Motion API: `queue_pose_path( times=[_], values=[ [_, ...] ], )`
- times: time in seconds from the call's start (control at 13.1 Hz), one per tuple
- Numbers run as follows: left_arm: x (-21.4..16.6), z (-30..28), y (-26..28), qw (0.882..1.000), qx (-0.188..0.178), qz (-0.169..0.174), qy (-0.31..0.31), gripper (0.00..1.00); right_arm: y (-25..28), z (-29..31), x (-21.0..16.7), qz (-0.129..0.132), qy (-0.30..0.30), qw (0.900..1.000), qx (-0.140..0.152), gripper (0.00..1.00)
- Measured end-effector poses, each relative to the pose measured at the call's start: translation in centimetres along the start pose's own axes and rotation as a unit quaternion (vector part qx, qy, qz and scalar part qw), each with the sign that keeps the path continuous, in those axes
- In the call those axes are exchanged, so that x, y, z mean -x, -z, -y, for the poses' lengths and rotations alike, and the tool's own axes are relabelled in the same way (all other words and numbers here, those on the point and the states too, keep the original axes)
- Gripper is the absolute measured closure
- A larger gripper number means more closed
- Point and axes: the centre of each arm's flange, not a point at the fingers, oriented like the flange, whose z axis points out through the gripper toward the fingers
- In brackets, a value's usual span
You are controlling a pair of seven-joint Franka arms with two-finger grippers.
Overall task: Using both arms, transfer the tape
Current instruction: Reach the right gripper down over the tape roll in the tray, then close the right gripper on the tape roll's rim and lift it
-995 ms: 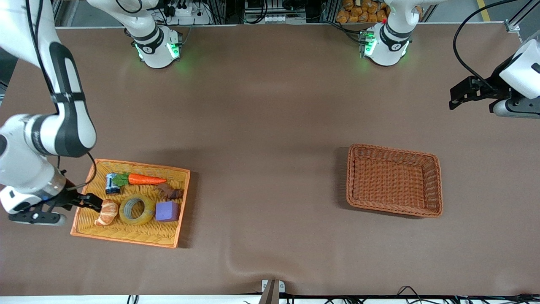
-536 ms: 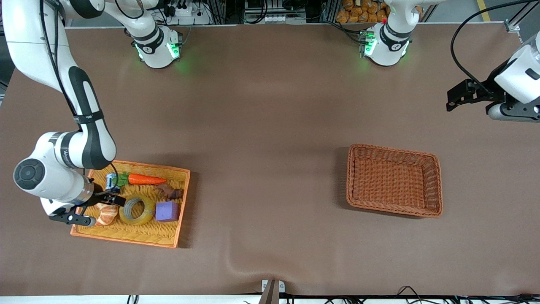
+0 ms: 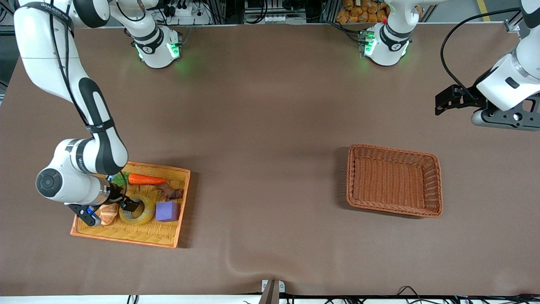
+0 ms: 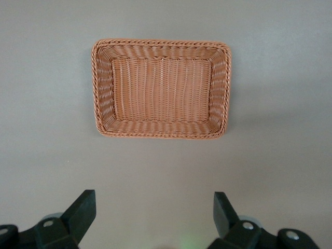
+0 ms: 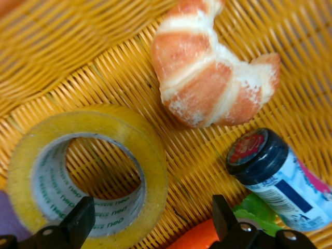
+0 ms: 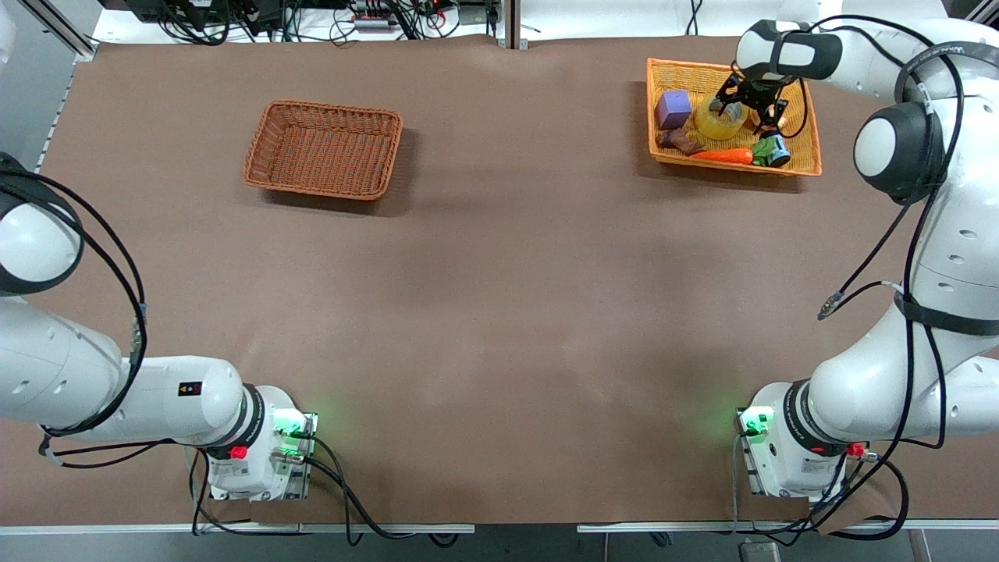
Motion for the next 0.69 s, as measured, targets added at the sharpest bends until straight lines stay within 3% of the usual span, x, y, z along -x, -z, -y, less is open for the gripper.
queue_pose_path(
  times=[0.31,0.69],
  values=[
    [0.0,-0.2,0.0,1.000,0.000,0.000,-0.002,0.00,-0.4,0.7,0.1,-0.003,0.005,1.000,-0.001,0.00],
    [0.2,0.7,0.7,1.000,0.000,-0.007,0.007,0.00,0.3,1.2,-0.1,-0.011,0.041,0.999,-0.006,0.59]
  ],
)
